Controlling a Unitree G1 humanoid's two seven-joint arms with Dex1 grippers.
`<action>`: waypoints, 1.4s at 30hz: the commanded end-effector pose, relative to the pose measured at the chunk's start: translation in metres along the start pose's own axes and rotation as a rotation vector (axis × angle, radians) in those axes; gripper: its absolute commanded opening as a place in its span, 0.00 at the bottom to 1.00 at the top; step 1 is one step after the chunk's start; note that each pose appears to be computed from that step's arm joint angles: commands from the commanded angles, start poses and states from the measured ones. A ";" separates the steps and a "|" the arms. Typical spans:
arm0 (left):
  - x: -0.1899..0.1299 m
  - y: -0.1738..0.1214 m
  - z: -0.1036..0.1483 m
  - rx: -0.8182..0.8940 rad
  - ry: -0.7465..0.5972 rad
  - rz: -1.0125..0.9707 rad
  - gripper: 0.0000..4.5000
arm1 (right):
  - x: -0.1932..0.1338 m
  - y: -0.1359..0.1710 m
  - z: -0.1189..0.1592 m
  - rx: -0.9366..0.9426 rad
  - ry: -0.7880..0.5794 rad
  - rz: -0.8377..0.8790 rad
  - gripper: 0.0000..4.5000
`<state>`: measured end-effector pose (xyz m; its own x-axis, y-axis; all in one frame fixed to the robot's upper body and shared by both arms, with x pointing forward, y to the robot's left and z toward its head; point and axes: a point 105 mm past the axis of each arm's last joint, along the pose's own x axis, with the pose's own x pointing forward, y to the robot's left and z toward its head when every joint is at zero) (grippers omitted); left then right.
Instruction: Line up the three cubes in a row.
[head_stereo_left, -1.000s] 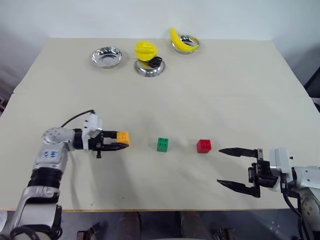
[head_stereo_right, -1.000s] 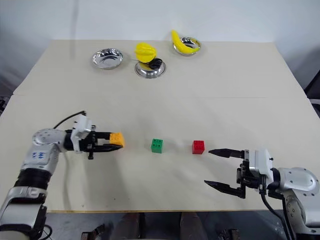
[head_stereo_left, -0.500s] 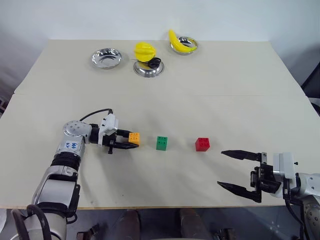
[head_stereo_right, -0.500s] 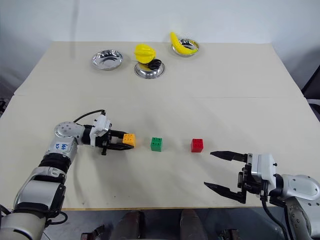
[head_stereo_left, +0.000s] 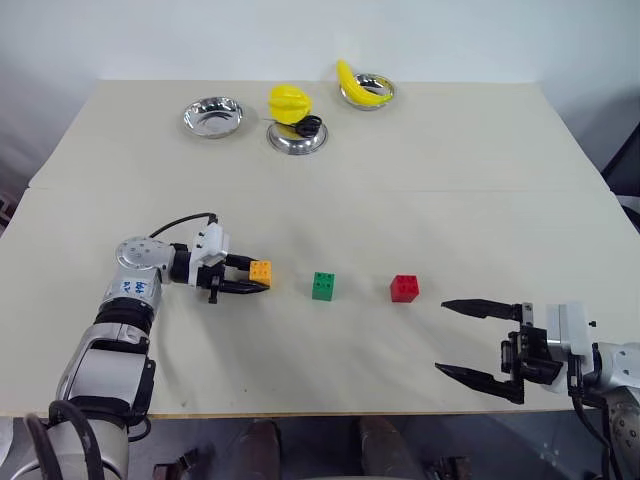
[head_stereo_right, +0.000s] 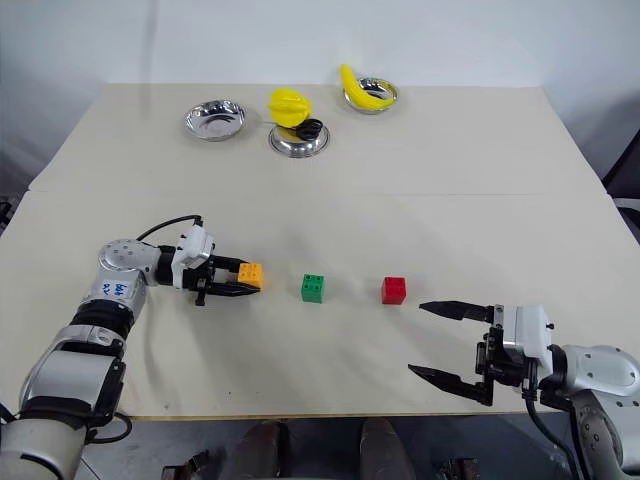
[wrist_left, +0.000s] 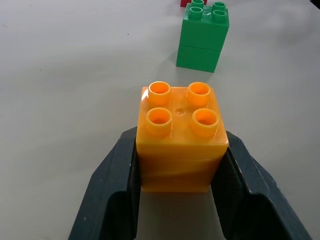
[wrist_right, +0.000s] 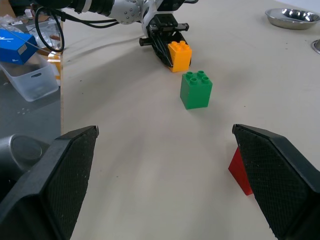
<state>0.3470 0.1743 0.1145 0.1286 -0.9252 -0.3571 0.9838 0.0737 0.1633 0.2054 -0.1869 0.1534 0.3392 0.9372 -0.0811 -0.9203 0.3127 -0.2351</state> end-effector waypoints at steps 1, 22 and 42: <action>-0.007 -0.010 0.000 0.010 0.009 -0.095 0.68 | -0.001 -0.003 0.006 -0.025 -0.005 0.007 1.00; -0.061 -0.026 0.042 0.204 -0.077 0.037 1.00 | -0.002 -0.008 -0.001 -0.005 0.001 0.026 1.00; -0.141 -0.054 0.007 0.022 0.028 0.482 1.00 | -0.080 -0.033 -0.031 -0.022 0.200 -0.190 1.00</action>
<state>0.2737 0.2957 0.1468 0.5297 -0.7870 -0.3164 0.8442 0.4527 0.2872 0.2140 -0.2749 0.1328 0.5407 0.8130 -0.2162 -0.8352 0.4879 -0.2540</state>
